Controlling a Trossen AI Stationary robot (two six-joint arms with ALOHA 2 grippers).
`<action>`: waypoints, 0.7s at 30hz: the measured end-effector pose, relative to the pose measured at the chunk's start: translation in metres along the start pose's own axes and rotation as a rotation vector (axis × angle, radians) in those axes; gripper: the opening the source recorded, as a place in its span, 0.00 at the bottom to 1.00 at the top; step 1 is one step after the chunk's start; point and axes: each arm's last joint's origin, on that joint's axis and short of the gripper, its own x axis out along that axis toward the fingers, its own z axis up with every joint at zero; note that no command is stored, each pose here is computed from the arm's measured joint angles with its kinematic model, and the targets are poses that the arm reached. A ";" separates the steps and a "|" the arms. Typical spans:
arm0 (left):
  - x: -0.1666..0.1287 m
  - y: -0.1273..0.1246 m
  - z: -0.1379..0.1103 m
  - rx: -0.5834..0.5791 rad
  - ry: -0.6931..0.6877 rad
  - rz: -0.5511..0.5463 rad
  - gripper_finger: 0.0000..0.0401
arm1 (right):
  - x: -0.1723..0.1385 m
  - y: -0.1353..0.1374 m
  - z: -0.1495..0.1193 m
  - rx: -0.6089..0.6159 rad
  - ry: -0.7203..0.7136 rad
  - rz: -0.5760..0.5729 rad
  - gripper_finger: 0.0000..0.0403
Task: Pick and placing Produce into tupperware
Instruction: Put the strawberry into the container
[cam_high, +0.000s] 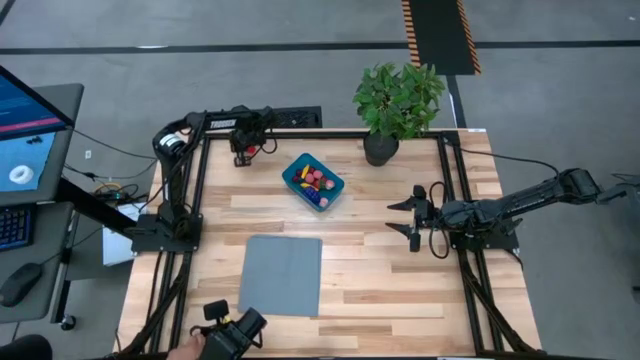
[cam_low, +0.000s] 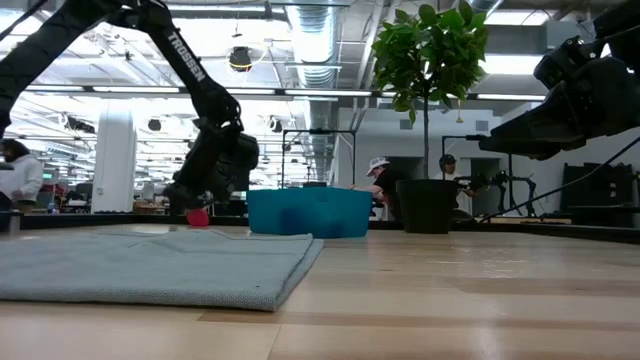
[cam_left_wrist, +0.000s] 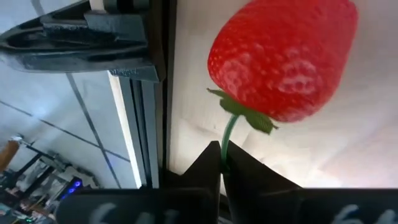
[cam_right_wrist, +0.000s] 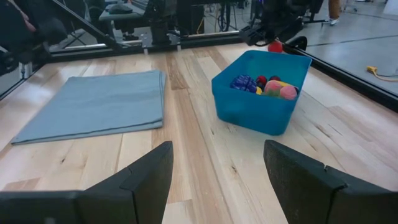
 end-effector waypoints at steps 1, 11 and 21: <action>-0.002 -0.001 0.000 0.011 0.003 0.004 0.01 | 0.000 0.000 0.000 0.000 0.000 0.000 0.68; -0.037 0.001 -0.021 -0.011 -0.021 0.037 0.00 | 0.000 0.000 0.000 0.000 0.000 0.000 0.68; -0.086 -0.004 -0.041 -0.060 -0.175 0.082 0.00 | 0.000 0.000 0.000 0.000 0.000 0.000 0.68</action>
